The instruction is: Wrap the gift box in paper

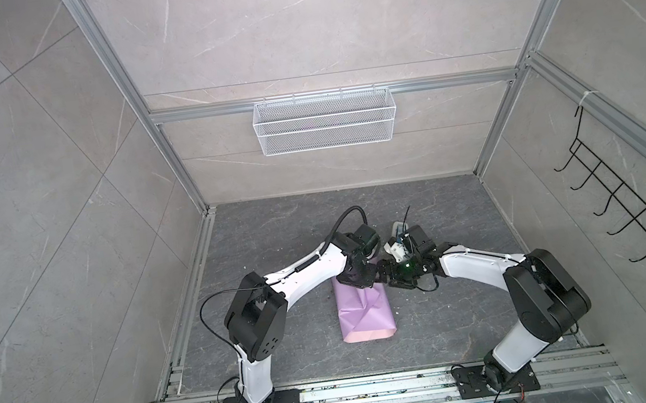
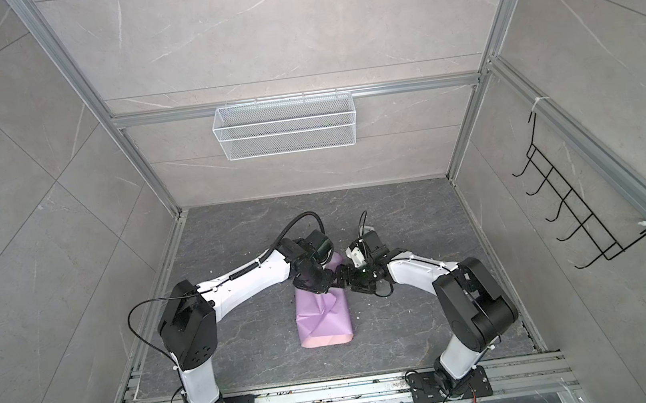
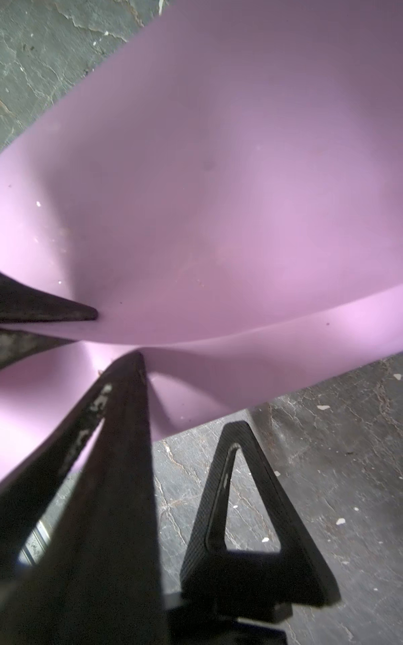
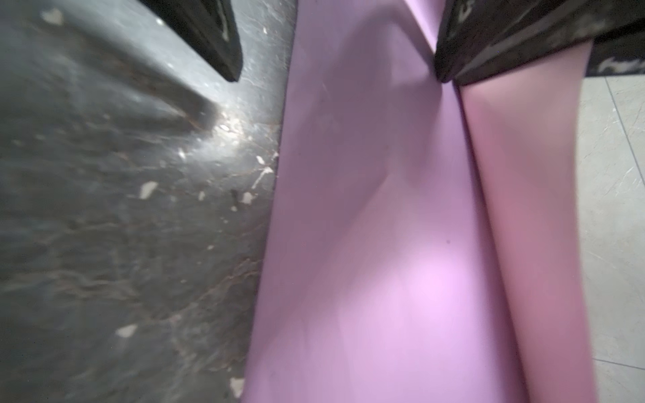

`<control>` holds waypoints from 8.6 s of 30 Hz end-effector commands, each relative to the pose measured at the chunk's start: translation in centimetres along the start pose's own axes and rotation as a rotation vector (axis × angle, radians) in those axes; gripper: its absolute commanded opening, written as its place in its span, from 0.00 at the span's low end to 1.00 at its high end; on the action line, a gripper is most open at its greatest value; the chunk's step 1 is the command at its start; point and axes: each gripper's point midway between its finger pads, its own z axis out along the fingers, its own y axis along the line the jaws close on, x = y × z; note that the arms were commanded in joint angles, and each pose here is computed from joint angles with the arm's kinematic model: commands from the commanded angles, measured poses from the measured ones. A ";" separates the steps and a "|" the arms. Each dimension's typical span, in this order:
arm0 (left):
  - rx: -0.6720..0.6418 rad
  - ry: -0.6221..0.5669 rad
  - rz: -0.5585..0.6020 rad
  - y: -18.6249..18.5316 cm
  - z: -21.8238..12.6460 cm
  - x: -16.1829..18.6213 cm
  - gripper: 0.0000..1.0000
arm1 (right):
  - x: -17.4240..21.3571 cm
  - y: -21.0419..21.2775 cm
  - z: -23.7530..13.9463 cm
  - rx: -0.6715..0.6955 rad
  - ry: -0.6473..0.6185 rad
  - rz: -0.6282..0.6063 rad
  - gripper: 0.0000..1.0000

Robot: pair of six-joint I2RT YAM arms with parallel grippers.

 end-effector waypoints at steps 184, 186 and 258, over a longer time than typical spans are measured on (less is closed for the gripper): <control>0.303 -0.019 -0.363 6.8 3.1 5.0 0.77 | -1.5 -0.7 -2.1 -0.019 -0.041 -0.032 0.87; 0.301 -0.017 -0.363 6.8 3.1 5.0 0.77 | -1.1 -0.4 -2.3 0.007 -0.041 -0.061 0.87; 0.323 -0.021 -0.325 5.6 1.9 3.7 0.66 | 2.1 0.4 -0.2 0.349 0.032 -0.289 0.73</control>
